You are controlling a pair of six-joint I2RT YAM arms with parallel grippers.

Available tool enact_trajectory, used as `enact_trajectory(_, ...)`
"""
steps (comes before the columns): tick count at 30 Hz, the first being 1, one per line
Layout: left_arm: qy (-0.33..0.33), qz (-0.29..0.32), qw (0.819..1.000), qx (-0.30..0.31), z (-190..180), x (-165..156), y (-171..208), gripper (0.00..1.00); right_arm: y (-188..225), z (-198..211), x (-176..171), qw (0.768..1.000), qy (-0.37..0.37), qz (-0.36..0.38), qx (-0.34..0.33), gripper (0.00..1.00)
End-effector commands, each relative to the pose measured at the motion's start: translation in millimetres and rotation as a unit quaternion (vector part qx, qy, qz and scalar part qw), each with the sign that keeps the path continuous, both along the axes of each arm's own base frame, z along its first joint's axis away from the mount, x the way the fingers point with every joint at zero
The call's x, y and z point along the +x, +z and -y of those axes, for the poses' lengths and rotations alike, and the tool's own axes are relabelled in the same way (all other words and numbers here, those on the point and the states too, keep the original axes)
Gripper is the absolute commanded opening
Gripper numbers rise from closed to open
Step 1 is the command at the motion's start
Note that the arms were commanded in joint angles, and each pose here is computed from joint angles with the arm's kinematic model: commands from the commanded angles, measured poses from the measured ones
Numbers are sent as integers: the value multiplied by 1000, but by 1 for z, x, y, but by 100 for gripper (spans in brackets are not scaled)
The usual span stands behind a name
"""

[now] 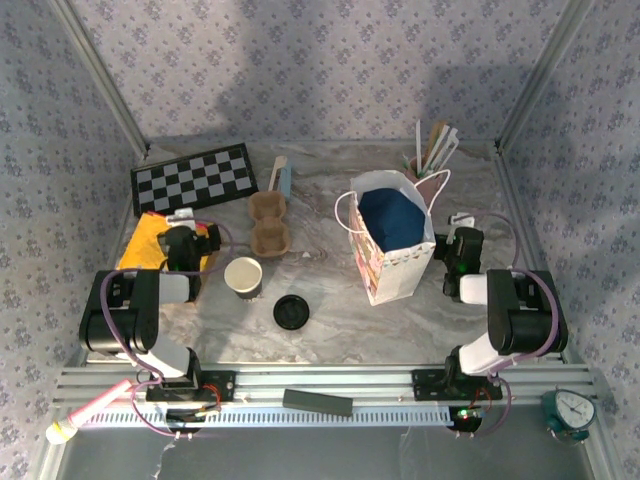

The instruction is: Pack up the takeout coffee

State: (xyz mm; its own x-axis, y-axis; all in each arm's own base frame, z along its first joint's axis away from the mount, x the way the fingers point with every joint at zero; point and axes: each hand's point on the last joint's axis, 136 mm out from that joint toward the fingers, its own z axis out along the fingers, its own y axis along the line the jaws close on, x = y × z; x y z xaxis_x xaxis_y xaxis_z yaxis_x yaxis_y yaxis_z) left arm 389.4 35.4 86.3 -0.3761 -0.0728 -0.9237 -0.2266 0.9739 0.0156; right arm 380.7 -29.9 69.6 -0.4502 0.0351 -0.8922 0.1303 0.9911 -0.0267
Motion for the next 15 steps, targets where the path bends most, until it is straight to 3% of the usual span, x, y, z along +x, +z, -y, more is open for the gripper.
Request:
enact_trajectory(1,-9,12,1000,4,2,3,5,100,14,-5,8,999,12,30,-21,100)
enact_trajectory(15,-9,13,1000,4,2,3,5,100,15,-5,9,999,14,28,-18,100)
